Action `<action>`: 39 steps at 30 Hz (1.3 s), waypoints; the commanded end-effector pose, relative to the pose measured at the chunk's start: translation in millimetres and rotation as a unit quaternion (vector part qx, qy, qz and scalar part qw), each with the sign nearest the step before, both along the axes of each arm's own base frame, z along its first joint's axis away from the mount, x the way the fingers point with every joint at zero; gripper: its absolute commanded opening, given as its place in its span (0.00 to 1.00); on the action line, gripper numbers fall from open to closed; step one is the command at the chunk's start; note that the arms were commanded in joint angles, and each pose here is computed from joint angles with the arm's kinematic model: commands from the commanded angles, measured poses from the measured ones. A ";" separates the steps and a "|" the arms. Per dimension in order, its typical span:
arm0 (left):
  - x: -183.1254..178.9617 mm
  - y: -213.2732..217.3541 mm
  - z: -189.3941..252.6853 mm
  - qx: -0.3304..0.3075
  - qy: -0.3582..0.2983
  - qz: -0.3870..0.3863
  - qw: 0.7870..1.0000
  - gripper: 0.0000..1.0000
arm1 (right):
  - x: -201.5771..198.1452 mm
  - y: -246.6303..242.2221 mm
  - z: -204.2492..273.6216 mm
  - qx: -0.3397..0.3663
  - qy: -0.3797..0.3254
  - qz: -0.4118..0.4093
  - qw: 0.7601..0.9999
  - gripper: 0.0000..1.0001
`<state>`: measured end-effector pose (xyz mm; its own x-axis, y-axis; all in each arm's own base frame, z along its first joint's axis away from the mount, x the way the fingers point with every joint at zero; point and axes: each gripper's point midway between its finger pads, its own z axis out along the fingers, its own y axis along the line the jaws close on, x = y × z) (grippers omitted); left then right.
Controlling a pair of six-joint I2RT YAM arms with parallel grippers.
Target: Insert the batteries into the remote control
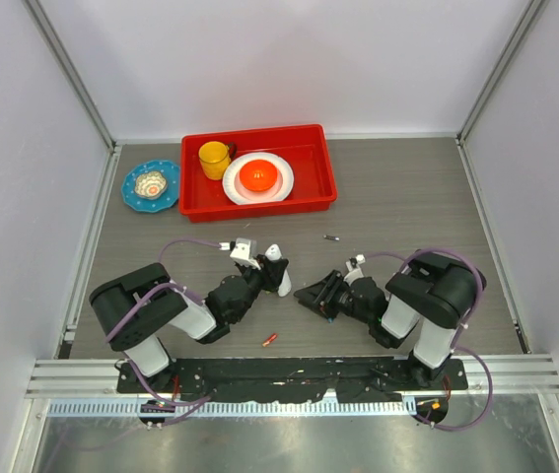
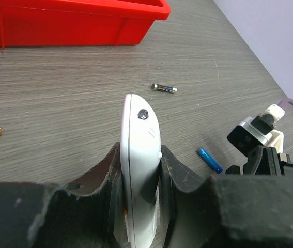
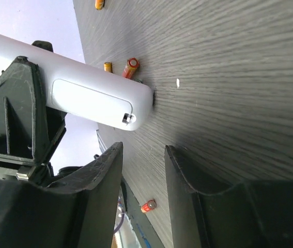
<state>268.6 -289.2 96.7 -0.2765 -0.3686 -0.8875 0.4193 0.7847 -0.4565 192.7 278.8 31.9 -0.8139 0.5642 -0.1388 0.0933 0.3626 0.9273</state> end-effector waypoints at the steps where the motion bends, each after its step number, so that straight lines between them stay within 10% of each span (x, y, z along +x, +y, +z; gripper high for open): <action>1: 2.8 -2.6 56.1 -0.100 -0.067 0.005 0.993 0.00 | 16.3 15.6 53.5 0.098 -0.071 -0.002 0.993 0.43; 39: -0.6 -4.8 51.3 -0.104 -0.057 -0.006 0.993 0.00 | 33.2 27.0 96.4 0.163 -0.115 -0.007 0.980 0.36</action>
<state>266.2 -290.3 95.5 -0.2913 -0.3864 -0.8751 0.4199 0.7703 -0.4799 209.6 293.1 35.1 -0.8076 0.5848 -0.0757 0.1324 0.3049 0.9431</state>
